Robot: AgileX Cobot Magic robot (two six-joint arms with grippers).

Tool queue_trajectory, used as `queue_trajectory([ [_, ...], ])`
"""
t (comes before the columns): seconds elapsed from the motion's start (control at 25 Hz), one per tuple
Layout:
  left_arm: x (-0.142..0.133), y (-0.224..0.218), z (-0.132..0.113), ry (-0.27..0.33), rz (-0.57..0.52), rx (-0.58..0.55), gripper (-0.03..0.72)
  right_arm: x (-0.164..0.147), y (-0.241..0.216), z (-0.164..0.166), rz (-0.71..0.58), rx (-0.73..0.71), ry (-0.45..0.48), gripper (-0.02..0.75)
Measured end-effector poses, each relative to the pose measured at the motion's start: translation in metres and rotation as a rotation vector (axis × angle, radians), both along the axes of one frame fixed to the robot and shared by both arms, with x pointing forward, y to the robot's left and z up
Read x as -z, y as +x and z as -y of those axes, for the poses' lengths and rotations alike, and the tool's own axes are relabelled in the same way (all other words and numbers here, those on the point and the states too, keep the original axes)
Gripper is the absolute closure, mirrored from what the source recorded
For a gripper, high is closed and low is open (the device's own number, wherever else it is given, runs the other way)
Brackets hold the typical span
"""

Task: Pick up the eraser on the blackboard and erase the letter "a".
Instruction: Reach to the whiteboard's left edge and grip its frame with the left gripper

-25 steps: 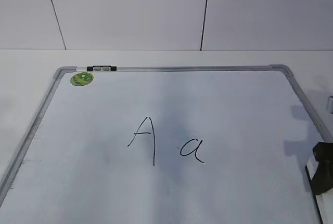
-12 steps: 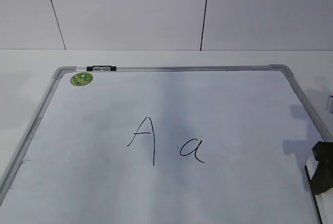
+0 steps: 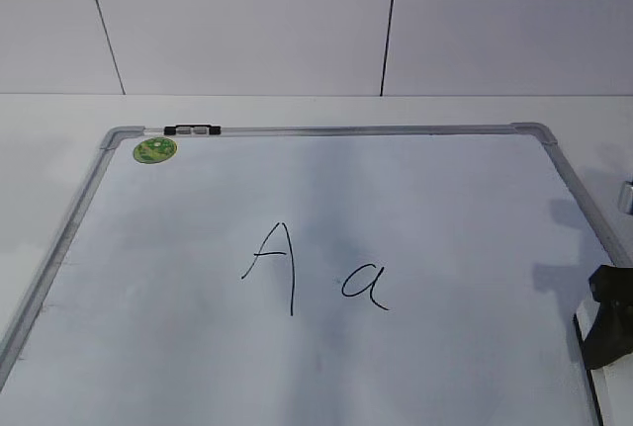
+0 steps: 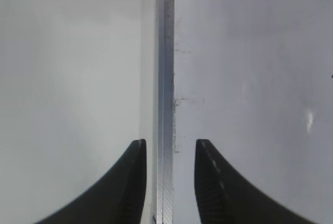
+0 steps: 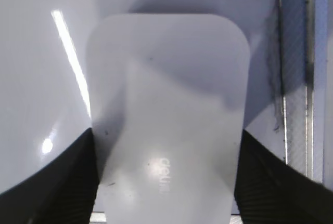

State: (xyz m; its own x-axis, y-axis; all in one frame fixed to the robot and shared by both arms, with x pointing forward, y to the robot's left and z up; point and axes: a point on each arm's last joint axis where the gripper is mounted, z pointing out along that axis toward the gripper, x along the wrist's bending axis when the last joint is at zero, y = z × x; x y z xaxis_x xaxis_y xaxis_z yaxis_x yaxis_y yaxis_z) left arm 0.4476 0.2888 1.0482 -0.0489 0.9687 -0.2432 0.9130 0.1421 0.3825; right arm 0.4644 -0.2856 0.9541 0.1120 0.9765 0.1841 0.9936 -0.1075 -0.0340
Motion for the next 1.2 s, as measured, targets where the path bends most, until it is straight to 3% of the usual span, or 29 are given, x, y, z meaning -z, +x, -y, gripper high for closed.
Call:
queue_trajectory([
  [0.48,-0.006,0.057,0.002,-0.019,-0.018,0.046,0.421,-0.013,0.01,-0.004,0.036,-0.035,0.041,0.209],
  [0.84,0.027,0.092,0.018,0.019,-0.139,0.144,0.323,-0.017,0.012,-0.004,0.031,-0.046,0.047,0.209],
  [1.2,0.069,0.105,0.018,0.028,-0.279,0.154,0.312,-0.017,0.011,-0.013,0.035,-0.104,0.047,0.209],
])
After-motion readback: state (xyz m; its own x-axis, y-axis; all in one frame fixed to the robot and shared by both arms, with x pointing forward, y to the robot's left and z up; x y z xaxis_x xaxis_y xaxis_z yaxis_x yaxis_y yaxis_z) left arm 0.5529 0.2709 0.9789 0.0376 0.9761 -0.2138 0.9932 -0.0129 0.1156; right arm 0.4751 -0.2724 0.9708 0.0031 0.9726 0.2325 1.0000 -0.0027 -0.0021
